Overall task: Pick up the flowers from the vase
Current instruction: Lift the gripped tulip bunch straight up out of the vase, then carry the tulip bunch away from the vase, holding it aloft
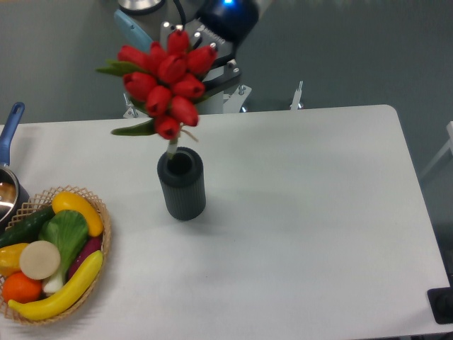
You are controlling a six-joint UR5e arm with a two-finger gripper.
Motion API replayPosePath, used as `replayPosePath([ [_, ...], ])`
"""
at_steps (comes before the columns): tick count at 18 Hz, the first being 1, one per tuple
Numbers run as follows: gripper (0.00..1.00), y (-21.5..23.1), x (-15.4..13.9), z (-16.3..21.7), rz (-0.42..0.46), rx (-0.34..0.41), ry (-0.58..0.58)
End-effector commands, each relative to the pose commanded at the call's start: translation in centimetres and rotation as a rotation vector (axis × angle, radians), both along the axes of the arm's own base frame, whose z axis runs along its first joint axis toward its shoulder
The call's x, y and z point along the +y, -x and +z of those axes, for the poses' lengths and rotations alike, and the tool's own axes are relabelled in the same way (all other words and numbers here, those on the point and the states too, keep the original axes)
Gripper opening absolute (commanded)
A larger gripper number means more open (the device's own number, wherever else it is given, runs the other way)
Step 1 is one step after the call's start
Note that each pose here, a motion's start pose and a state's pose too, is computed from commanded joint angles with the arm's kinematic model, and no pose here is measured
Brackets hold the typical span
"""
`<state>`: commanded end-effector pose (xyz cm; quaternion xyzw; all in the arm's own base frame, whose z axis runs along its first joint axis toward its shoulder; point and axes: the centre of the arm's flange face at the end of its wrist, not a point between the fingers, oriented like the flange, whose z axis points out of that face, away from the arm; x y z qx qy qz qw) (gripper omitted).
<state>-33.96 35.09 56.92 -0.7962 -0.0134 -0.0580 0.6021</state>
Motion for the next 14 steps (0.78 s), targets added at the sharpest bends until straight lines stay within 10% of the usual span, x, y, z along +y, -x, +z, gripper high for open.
replayPosePath([
  [14,0.0,12.9,4.2,-16.0,0.29,0.18,0.736],
])
